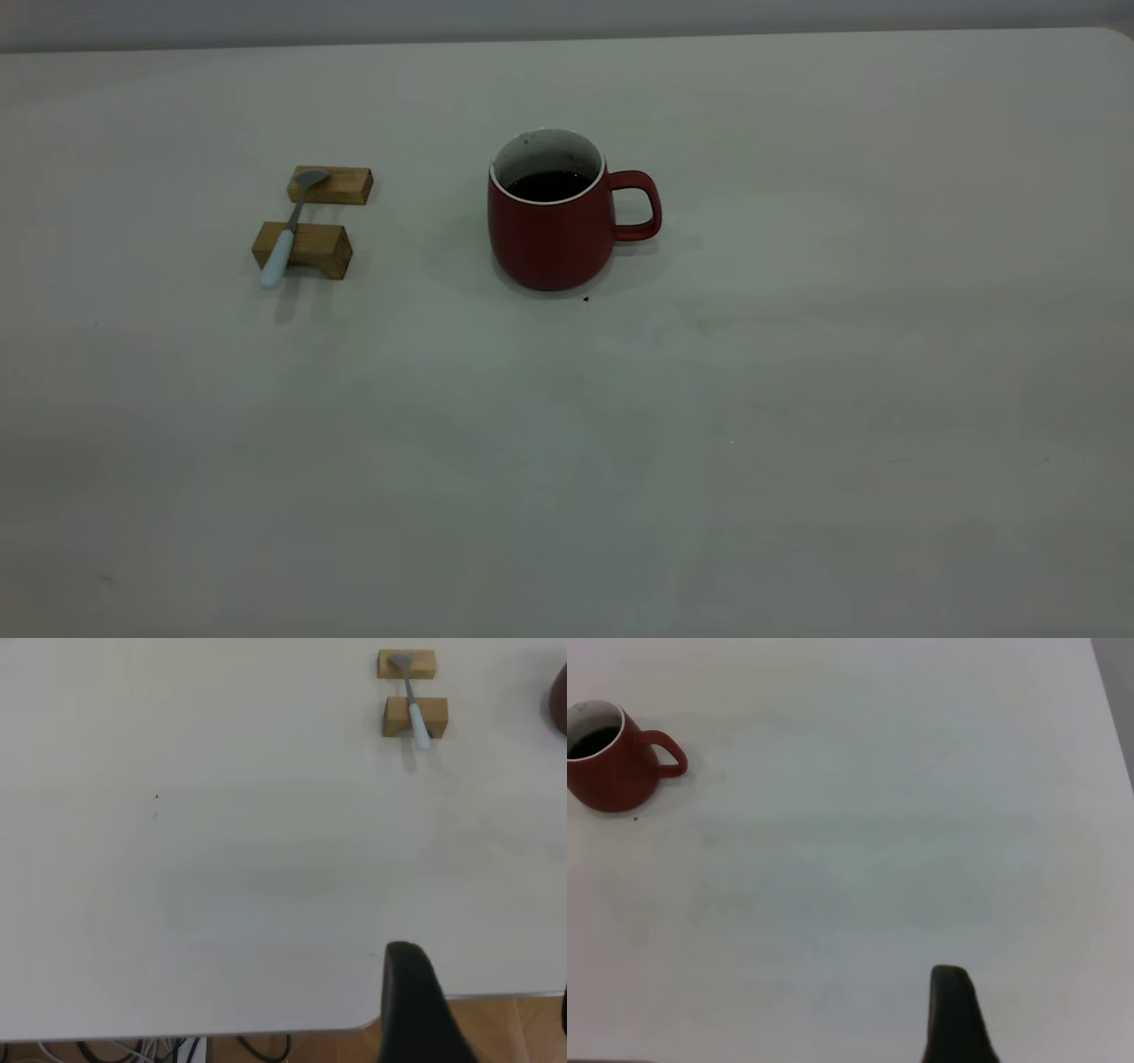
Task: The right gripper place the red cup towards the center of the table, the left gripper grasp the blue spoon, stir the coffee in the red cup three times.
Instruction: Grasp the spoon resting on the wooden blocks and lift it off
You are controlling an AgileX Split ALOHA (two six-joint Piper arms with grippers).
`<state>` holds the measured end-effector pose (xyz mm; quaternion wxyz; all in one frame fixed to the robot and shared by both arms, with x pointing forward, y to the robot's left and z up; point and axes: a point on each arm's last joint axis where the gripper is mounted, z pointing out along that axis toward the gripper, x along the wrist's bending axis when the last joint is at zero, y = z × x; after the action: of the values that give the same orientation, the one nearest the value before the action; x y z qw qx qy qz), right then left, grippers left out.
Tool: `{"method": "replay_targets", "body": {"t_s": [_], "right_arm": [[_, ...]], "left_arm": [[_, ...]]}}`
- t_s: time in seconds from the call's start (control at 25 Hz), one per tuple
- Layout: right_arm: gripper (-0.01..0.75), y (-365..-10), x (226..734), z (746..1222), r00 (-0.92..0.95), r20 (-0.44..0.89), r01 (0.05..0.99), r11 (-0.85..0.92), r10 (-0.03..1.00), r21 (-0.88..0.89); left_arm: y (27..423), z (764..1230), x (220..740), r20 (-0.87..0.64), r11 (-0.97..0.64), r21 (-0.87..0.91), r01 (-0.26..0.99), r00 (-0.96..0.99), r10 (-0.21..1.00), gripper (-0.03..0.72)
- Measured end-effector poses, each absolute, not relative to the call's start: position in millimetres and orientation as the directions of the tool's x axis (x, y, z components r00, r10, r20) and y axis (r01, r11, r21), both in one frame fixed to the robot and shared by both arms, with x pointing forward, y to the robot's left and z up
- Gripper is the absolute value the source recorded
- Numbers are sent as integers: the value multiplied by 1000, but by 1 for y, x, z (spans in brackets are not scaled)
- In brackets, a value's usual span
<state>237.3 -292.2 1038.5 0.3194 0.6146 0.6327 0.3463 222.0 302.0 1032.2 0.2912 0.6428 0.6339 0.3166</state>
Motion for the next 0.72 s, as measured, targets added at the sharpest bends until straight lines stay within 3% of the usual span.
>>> {"method": "replay_targets", "body": {"t_s": [0.72], "right_arm": [[535, -292, 237, 1038, -41, 21, 557, 6, 999, 830]], "left_arm": [[303, 1032, 222, 11, 15, 778, 628, -37, 999, 458]]}}
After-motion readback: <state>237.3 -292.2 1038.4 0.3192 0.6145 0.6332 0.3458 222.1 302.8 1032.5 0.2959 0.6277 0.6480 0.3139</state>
